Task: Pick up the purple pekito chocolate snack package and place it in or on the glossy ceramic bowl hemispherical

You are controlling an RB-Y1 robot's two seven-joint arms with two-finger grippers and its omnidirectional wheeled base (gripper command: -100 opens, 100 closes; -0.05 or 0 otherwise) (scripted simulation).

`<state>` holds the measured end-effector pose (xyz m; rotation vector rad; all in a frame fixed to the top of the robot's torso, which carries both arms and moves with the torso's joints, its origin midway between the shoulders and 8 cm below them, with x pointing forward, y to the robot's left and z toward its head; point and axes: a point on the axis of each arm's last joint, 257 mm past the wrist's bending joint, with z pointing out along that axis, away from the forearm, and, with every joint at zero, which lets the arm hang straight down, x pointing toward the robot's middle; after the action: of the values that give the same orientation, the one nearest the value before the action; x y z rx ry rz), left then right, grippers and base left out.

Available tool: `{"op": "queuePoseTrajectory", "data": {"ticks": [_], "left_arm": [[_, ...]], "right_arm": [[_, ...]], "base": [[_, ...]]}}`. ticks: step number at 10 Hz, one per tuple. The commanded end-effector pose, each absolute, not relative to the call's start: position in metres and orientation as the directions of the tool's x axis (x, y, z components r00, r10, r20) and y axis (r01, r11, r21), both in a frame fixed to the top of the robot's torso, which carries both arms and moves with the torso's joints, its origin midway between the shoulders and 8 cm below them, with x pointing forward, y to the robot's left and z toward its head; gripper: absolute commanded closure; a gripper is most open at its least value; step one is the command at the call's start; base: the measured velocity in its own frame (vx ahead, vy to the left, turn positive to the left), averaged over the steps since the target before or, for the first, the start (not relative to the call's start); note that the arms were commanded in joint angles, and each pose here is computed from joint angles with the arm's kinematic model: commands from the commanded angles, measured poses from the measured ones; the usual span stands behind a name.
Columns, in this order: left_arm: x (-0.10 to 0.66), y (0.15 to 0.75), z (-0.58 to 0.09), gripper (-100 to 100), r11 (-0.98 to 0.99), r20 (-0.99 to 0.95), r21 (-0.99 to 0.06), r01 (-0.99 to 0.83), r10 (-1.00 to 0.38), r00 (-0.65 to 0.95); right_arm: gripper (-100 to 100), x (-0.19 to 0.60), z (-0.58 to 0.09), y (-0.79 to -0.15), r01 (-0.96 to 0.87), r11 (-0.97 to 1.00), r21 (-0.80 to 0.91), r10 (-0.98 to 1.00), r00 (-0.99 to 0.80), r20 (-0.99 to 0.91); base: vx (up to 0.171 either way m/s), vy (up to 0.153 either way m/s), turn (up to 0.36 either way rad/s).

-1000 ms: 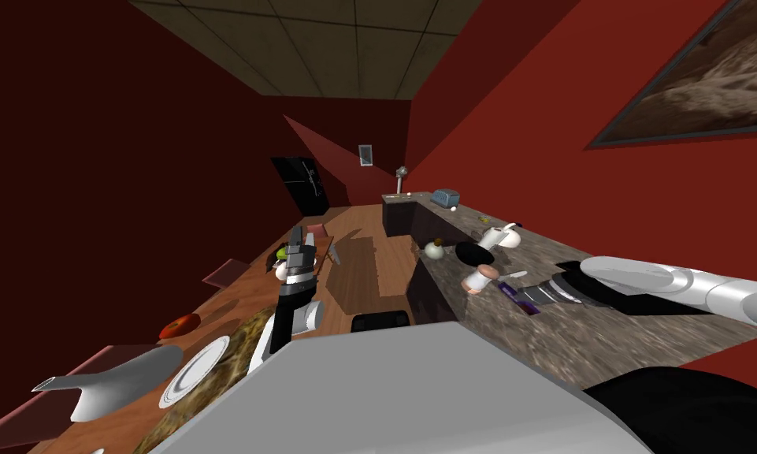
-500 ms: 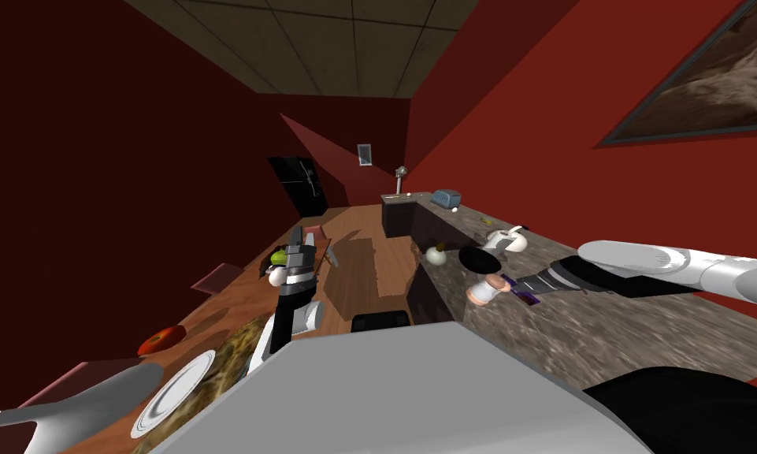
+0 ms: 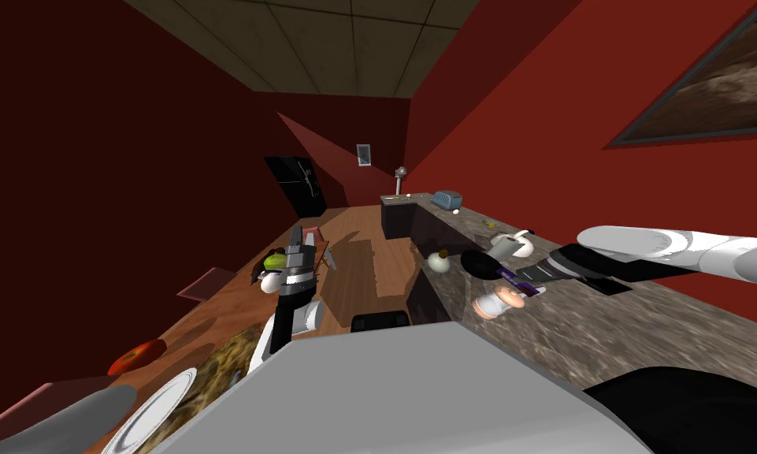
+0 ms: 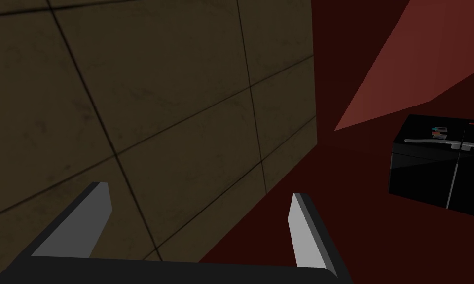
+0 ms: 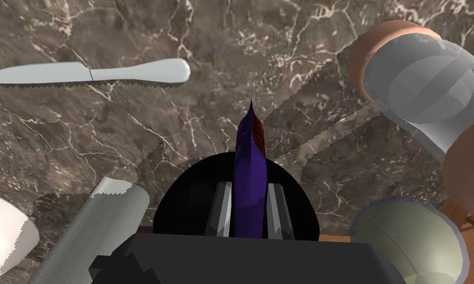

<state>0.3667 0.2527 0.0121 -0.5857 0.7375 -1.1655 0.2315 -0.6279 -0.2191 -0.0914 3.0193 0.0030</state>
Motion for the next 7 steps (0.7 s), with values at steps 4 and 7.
{"op": "queuePoseTrajectory", "data": {"ticks": [4, 7], "left_arm": [[0.367, 0.253, 0.012, 0, 0.297, -0.209, -0.745, 0.597, -0.954, 0.214], [0.367, 0.253, 0.012, 0, 0.297, -0.209, -0.745, 0.597, -0.954, 0.214]], "right_arm": [[100, 0.245, -0.199, -0.624, -0.065, 0.998, -0.003, -0.065, -0.991, -0.119], [100, 0.261, -0.175, -0.618, -0.075, 0.997, -0.005, -0.075, -0.991, -0.115]], "base": [[0.069, -0.012, -0.006], [0.091, -0.012, -0.016]]}}
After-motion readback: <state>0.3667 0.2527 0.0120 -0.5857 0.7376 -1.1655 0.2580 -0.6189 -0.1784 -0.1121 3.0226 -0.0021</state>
